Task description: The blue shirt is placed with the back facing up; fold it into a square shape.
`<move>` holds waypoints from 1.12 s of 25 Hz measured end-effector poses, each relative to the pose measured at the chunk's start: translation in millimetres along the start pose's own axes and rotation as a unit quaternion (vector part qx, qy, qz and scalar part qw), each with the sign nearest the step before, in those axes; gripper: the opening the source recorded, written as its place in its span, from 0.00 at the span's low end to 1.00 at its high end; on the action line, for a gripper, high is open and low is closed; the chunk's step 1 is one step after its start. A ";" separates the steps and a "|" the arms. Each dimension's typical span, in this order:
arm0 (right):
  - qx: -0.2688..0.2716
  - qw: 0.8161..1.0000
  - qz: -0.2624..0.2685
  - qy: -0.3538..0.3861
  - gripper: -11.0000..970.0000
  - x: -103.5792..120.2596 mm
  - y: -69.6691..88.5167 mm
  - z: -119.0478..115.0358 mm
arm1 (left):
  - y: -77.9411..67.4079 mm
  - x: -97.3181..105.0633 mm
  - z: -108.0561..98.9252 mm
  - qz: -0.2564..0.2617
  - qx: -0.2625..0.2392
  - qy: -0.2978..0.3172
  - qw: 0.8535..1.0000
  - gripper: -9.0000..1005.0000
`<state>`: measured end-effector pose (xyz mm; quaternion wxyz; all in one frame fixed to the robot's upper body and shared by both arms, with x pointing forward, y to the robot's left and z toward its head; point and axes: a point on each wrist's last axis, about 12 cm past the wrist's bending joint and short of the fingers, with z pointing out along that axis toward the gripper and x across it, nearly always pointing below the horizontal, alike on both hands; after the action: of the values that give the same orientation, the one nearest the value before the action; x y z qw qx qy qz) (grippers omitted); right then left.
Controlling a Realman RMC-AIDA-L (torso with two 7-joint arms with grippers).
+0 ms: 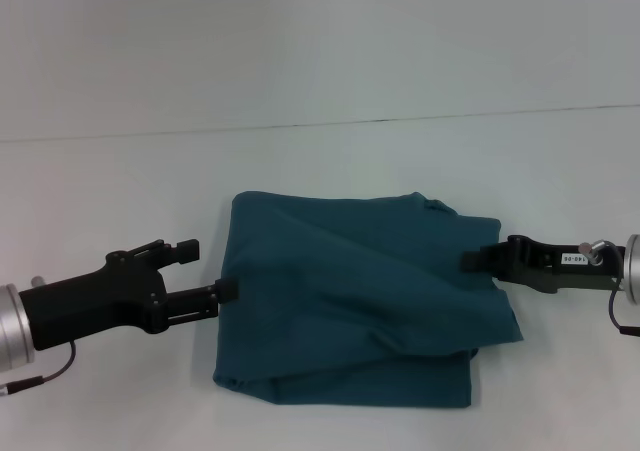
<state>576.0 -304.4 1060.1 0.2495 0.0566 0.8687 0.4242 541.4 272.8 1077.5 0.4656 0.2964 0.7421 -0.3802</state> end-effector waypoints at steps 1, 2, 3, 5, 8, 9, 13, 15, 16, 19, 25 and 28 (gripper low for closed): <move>0.000 1.000 -0.001 -0.001 0.19 -0.4 0.0 -0.2 | 0.0 -0.1 0.1 0.000 0.000 0.000 1.000 0.88; 0.001 1.000 -0.002 -0.001 0.18 -0.6 0.0 -0.3 | 0.0 -0.1 0.1 0.000 0.000 0.000 1.000 0.88; 0.001 1.000 -0.004 -0.002 0.16 -0.6 0.1 -0.3 | 0.0 -0.2 0.1 0.000 0.000 0.000 1.000 0.88; 0.000 1.000 -0.006 -0.004 0.14 -0.7 0.1 -0.4 | 0.0 -0.2 0.1 0.000 0.000 0.000 1.000 0.88; -0.002 1.000 -0.010 -0.005 0.09 -1.3 1.1 0.2 | 0.1 -0.2 0.1 0.000 0.000 0.000 1.000 0.88; -0.005 1.000 -0.013 -0.005 0.08 -1.4 2.1 0.5 | 0.1 -0.2 0.1 0.000 0.000 0.000 1.000 0.88; -0.033 0.999 -0.035 0.000 0.04 -3.6 12.0 3.1 | 0.5 -0.4 -0.5 0.000 -0.001 -0.002 1.000 0.88; -0.050 0.998 -0.048 0.005 0.04 -5.2 18.5 3.9 | 0.9 -0.5 -1.0 0.000 -0.002 -0.002 1.000 0.88; -0.060 0.997 -0.056 0.007 0.04 -6.7 22.5 4.0 | 1.0 -0.6 -1.2 0.000 -0.003 -0.002 1.000 0.88; -0.083 0.994 -0.075 0.008 0.04 -12.7 33.5 3.5 | 1.6 -0.8 -1.7 0.000 -0.004 -0.002 1.000 0.88; -0.118 0.988 -0.100 -0.003 0.04 -27.1 52.8 1.8 | 2.8 -0.2 -2.8 -0.002 -0.010 -0.003 1.000 0.88; -0.137 0.984 -0.113 -0.008 0.04 -35.4 64.4 2.9 | 4.9 -1.1 -3.9 -0.002 -0.018 -0.004 1.000 0.88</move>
<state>600.9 -272.5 1121.6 0.3085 -0.0733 0.8012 0.5075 543.9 278.6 1078.1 0.4728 0.2855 0.7476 -0.3688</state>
